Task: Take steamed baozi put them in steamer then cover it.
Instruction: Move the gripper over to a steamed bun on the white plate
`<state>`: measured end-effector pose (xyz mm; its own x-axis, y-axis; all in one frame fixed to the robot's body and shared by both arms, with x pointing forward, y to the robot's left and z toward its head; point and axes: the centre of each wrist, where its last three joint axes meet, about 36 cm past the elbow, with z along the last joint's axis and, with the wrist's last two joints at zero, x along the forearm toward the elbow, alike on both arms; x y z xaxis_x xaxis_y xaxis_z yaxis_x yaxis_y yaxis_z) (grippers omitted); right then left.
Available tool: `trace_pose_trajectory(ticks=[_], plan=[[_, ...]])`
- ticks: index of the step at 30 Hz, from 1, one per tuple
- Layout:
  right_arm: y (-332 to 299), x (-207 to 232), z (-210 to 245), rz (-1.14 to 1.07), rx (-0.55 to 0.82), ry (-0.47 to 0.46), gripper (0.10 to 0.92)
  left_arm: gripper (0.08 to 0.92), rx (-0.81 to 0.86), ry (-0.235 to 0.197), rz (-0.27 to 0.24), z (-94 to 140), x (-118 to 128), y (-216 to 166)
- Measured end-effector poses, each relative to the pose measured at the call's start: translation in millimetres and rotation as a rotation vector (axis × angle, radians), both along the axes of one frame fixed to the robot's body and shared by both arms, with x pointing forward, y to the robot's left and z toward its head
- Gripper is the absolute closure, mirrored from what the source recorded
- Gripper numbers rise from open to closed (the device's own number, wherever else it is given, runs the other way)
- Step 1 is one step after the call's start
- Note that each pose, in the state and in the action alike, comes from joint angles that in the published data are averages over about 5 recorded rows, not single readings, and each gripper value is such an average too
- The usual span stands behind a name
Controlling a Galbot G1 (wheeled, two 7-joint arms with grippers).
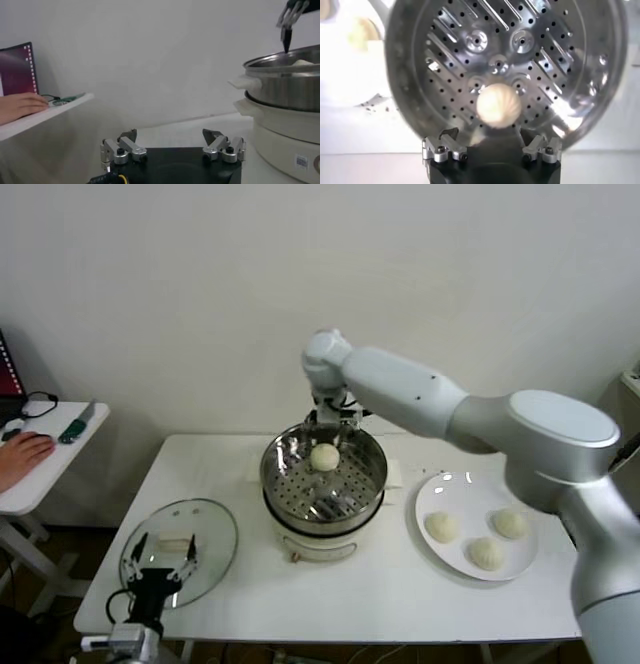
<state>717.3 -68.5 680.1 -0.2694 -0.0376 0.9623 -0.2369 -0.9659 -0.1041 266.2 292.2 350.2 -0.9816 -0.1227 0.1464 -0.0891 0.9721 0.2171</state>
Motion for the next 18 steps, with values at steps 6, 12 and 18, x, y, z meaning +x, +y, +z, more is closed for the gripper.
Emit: trace_pose_trajectory(ticks=[6,12,18], plan=[[-84,1,10,-0.298,0.166,0.040,0.200,0.177,-0.002,0.004,-0.001,-1,-3,-1],[-161,-11,-8,-0.670,0.297,0.117,0.200,0.177,-0.002,0.006,0.001,-1,-4,0],[-224,-26,-48,-0.952,0.319,0.199,0.200,0.177,-0.005,0.005,0.002,0,-3,-1]])
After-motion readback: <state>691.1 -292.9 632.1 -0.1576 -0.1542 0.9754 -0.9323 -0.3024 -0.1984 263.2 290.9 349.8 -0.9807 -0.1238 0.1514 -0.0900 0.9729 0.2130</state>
